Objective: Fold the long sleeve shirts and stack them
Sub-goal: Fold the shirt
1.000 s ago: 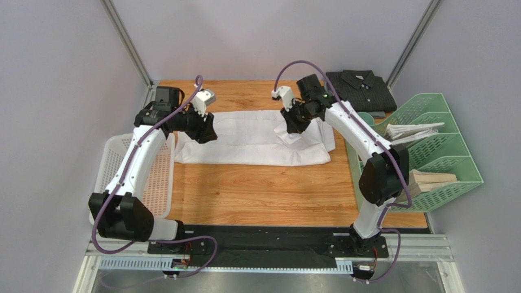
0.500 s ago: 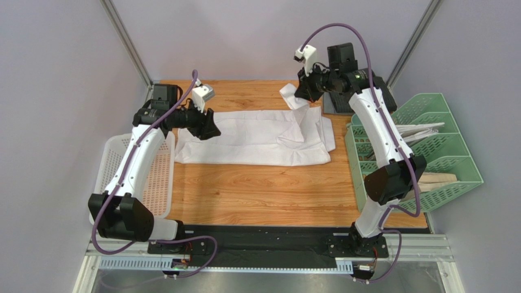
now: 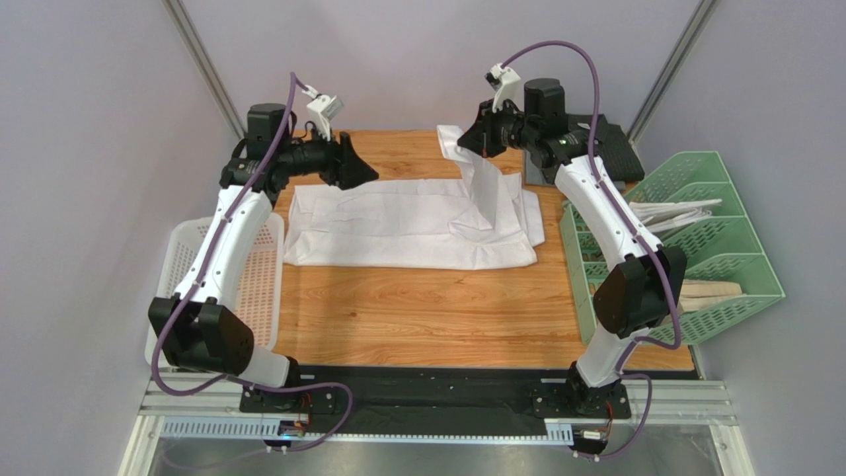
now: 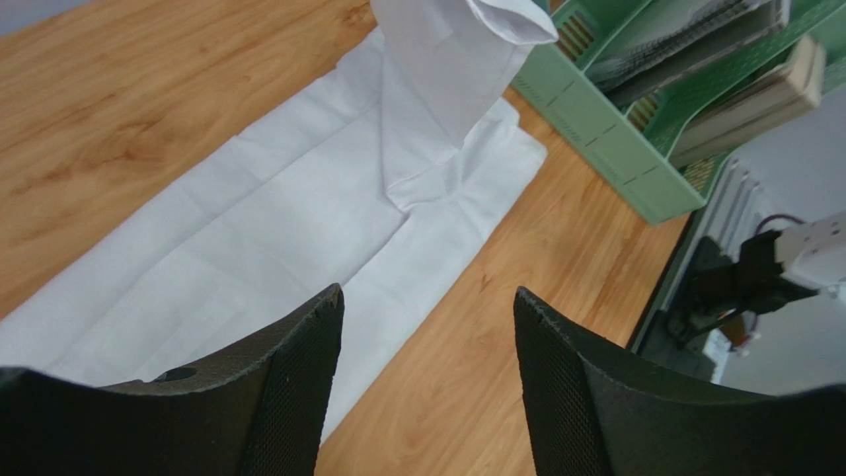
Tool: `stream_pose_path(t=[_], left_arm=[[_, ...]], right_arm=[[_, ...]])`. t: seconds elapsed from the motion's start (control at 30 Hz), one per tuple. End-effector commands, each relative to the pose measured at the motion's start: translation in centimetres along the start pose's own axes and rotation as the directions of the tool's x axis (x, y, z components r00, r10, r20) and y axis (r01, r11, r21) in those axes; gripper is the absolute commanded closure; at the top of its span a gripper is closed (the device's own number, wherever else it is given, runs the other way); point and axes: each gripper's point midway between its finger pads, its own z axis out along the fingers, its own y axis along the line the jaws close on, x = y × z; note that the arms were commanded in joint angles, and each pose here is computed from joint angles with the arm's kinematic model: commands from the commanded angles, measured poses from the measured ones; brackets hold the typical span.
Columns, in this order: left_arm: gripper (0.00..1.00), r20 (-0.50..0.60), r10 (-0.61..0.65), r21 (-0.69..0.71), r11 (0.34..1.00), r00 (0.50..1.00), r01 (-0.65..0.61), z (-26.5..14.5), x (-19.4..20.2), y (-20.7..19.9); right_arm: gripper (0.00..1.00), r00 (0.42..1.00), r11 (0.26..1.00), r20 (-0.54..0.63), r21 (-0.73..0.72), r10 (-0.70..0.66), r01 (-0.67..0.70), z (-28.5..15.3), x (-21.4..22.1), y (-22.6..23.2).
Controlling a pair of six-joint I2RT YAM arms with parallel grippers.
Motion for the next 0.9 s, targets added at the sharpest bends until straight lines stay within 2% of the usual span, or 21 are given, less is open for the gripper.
stream_pose_path(t=[0.0, 0.13, 0.37, 0.6, 0.7, 0.8, 0.83, 0.87], left_arm=[[0.29, 0.137, -0.198, 0.14, 0.974, 0.971, 0.179, 2.9, -4.3, -3.1], [0.26, 0.142, -0.266, 0.138, 0.959, 0.954, 0.247, 5.6, -5.3, -4.9], [0.25, 0.098, -0.377, 0.147, 0.921, 0.921, 0.361, 9.3, -4.8, -3.8], [0.3, 0.084, -0.437, 0.074, 0.899, 0.896, 0.432, 10.5, -3.4, -2.0], [0.3, 0.082, -0.449, 0.104, 0.892, 0.89, 0.44, 10.8, -3.7, -2.3], [0.38, 0.078, -0.464, 0.193, 0.876, 0.883, 0.443, 11.1, -4.7, -3.4], [0.49, 0.073, -0.446, 0.253, 0.873, 0.892, 0.416, 11.0, -5.3, -4.3], [0.55, 0.066, -0.441, 0.286, 0.868, 0.895, 0.407, 11.3, -5.4, -4.6]], right_arm=[[1.0, 0.986, 0.998, 0.159, -0.055, 0.041, -0.033, -0.3, -4.7, 3.1], [1.0, 0.991, 0.996, 0.128, -0.087, 0.04, -0.029, 0.2, -3.4, 5.0], [1.0, 0.996, 0.995, 0.089, -0.101, 0.017, -0.007, 0.1, -1.6, 6.8], [1.0, 0.997, 0.993, 0.075, -0.118, -0.009, 0.018, -0.7, -1.2, 7.9], [1.0, 0.998, 0.991, 0.07, -0.131, -0.01, 0.019, -0.9, -1.0, 8.3], [1.0, 0.998, 0.99, 0.062, -0.136, -0.026, 0.034, -0.8, -0.4, 8.5], [1.0, 0.998, 0.991, 0.055, -0.134, -0.023, 0.03, -0.7, -0.2, 8.4], [1.0, 0.998, 0.991, 0.052, -0.128, -0.024, 0.031, -0.6, 0.0, 8.3]])
